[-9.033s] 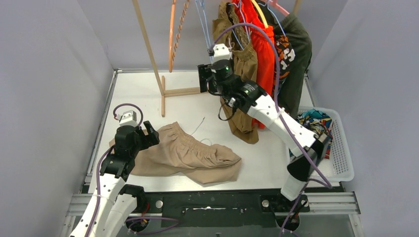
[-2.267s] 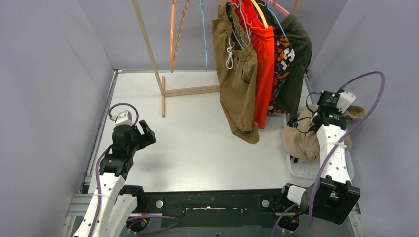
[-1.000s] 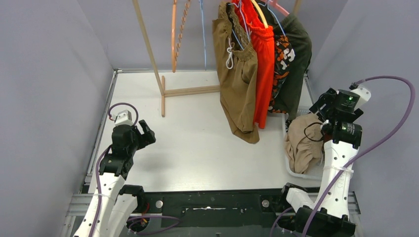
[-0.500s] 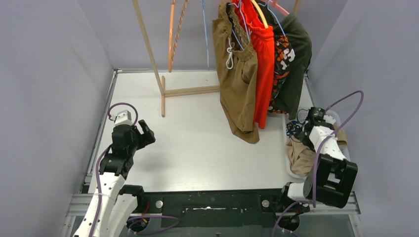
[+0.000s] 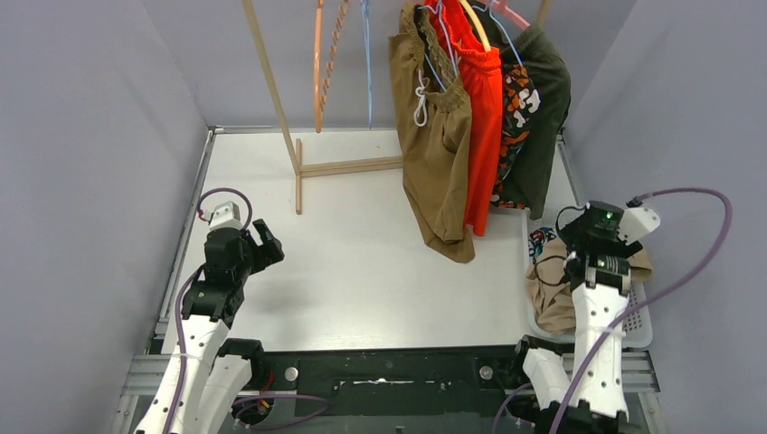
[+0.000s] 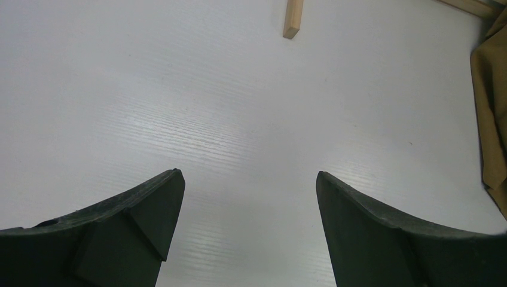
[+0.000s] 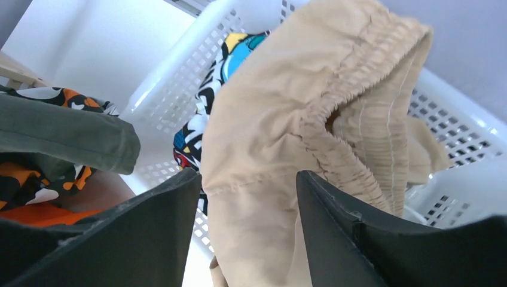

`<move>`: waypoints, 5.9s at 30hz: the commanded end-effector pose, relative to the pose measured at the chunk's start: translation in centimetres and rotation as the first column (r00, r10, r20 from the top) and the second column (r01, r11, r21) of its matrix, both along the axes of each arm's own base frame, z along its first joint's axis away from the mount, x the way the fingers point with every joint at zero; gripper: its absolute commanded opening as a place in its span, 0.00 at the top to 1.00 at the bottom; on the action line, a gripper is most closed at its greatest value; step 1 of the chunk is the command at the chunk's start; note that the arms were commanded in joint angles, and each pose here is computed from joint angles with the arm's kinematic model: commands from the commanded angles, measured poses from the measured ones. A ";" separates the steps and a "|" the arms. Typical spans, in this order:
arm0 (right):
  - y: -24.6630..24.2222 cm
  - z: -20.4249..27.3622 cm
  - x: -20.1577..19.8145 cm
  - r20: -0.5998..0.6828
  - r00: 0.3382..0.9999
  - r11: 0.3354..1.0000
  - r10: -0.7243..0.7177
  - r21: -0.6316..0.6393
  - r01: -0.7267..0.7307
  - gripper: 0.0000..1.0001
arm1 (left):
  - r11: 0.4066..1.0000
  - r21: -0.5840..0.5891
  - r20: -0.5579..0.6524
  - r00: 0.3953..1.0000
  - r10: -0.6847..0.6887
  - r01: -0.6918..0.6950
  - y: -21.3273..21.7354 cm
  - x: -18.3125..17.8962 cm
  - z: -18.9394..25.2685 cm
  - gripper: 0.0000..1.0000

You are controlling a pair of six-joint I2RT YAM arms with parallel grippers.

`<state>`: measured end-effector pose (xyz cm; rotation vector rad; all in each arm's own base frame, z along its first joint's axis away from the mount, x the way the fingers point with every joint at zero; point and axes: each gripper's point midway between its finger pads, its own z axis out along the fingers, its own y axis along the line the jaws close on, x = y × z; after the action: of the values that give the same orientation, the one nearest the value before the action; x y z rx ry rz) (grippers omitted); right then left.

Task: Remove the shorts from the hanger
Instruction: Adjust the shorts in the basket, then pick up the hanger from the clothes rod.

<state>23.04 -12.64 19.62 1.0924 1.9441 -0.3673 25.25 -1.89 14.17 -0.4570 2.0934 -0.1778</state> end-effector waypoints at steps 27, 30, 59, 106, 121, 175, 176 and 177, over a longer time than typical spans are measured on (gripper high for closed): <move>10.2 13.5 1.7 0.510 0.666 0.826 0.544 -0.189 -0.530 0.25 | 1.000 -0.017 0.060 0.998 -0.006 0.007 -0.2 1.0 1.6 0.18; 14.3 17.0 1.9 0.570 0.439 0.670 0.695 -0.290 -0.684 0.19 | 1.000 -0.016 0.068 0.998 -0.003 0.004 -0.1 1.0 1.8 0.18; 25.5 10.6 3.9 0.275 0.335 0.386 0.901 -0.161 -0.908 0.13 | 1.000 -0.015 0.066 0.998 -0.002 0.003 -0.1 1.0 1.6 0.15; 29.6 25.3 15.4 0.183 0.443 0.479 0.878 -0.338 -0.810 0.18 | 1.000 -0.018 0.060 0.998 0.019 -0.018 0.4 1.0 1.3 0.15; 32.5 25.1 20.4 0.096 0.290 0.302 0.952 -0.441 -0.845 0.30 | 1.000 -0.023 0.061 0.998 -0.006 0.007 0.0 1.0 1.2 0.18; 31.6 20.6 11.2 0.495 0.201 0.413 0.845 -0.367 -0.833 1.00 | 0.999 -0.029 0.054 0.998 -0.035 0.036 -0.5 1.1 1.0 0.19; 31.5 18.8 10.4 0.490 0.211 0.406 0.846 -0.335 -0.850 1.00 | 0.999 -0.029 0.059 0.998 -0.036 0.038 -0.5 1.1 1.1 0.19; 31.4 16.9 9.5 0.482 0.213 0.390 0.850 -0.302 -0.870 1.00 | 0.999 -0.029 0.061 0.997 -0.039 0.040 -0.5 1.1 1.2 0.18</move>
<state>35.44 18.31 39.09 -0.0847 1.6236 0.4899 25.31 -2.39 13.35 -0.4602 2.1295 -0.2264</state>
